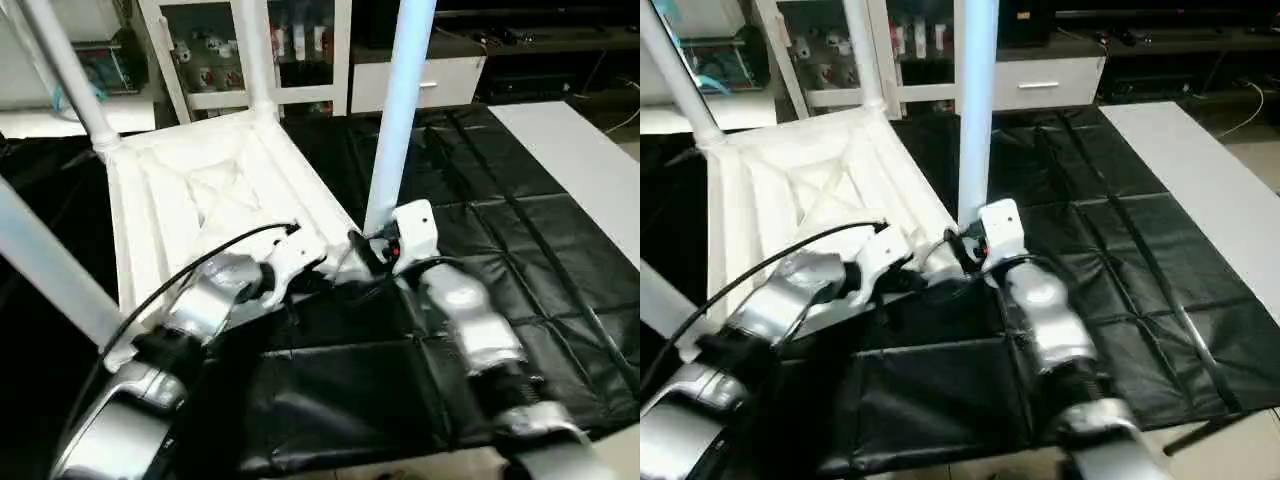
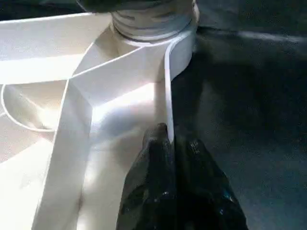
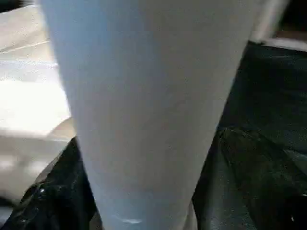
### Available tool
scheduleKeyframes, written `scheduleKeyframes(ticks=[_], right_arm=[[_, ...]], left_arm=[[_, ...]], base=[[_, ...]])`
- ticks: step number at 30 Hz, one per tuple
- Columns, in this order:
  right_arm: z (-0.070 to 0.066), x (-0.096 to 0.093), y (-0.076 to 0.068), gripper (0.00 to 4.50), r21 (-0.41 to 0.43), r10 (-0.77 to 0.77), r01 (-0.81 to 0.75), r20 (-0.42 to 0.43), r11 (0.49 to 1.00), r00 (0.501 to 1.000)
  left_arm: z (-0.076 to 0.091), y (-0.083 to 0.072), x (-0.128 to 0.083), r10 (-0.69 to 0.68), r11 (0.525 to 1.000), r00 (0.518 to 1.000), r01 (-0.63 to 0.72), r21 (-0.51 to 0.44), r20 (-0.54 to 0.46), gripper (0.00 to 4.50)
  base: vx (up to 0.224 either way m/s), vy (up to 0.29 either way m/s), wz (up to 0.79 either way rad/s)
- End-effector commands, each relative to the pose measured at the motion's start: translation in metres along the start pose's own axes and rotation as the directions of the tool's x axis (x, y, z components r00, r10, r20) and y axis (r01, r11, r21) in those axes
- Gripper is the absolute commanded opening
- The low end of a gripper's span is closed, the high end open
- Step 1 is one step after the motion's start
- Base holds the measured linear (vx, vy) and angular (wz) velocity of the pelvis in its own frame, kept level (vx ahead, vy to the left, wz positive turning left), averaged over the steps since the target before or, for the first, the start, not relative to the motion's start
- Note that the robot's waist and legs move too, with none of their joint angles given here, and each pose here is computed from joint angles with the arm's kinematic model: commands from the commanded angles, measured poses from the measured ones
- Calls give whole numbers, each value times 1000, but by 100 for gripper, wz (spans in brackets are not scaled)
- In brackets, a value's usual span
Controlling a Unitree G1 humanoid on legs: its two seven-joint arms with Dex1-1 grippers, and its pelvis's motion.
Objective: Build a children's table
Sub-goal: Rotate leg to tighten
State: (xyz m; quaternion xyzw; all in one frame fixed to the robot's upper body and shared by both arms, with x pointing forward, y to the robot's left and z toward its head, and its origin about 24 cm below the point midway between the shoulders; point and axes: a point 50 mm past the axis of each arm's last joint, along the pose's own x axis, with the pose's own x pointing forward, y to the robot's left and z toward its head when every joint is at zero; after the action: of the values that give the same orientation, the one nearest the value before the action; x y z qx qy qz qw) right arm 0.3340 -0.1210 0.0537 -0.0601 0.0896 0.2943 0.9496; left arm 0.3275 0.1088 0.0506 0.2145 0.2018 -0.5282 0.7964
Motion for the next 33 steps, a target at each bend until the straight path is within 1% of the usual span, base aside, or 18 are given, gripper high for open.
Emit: scheduleKeyframes(ticks=[1, 3, 4, 6, 8, 10, 14, 16, 20, 24, 25, 32, 33], right_arm=[[-1, -13, -2, 388, 4, 150, -150, -26, 989, 988], [0, -24, 1, 388, -47, 292, -294, -46, 955, 955], [0, -32, 1, 388, -80, 365, -369, -67, 926, 929], [0, -42, 0, 388, -109, 440, -449, -97, 887, 893], [1, -51, -1, 388, -97, 508, -520, -126, 849, 852], [0, -58, -5, 388, -83, 549, -565, -159, 821, 820], [-1, -66, -10, 388, -63, 577, -595, -179, 801, 797], [-1, -67, -10, 388, -58, 585, -602, -181, 796, 790], [-2, -69, -9, 388, -42, 622, -639, -194, 768, 759], [-4, -68, -9, 388, -34, 633, -652, -204, 758, 747], [-5, -68, -8, 388, -26, 648, -667, -215, 744, 731], [-6, -68, -8, 388, -15, 663, -681, -216, 732, 717], [-6, -67, -8, 361, -15, 661, -680, -218, 733, 718]], left_arm=[[-21, -13, -2, -89, 996, 995, 87, -36, -51, 0], [-22, -20, -3, -147, 989, 989, 145, -36, -35, 0], [-21, -25, -5, -200, 979, 980, 200, -28, -20, 0], [-20, -35, -7, -287, 958, 958, 287, -17, 7, 0], [-21, -42, -11, -349, 937, 937, 349, -16, -9, 0], [-23, -45, -12, -377, 926, 926, 376, -24, -28, 0], [-21, -43, -14, -385, 923, 922, 385, -25, -32, 0], [-21, -43, -14, -383, 924, 923, 383, -25, -31, 0], [-20, -41, -13, -383, 924, 923, 382, -31, -36, 0], [-19, -40, -12, -376, 927, 926, 375, -34, -37, 0], [-21, -40, -12, -370, 929, 928, 369, -34, -44, 0], [-21, -37, -12, -363, 932, 931, 362, -36, -48, 0], [-21, -37, -13, -360, 933, 932, 358, -37, -49, 0]], base=[[0, 0, 0], [0, 0, 0], [0, 0, 0], [0, 0, 0], [0, 0, 0], [0, 0, 0], [0, 0, 0], [0, 0, 0], [0, 0, 0], [0, 0, 0], [0, 0, 0], [0, 0, 0], [0, 0, 0]])
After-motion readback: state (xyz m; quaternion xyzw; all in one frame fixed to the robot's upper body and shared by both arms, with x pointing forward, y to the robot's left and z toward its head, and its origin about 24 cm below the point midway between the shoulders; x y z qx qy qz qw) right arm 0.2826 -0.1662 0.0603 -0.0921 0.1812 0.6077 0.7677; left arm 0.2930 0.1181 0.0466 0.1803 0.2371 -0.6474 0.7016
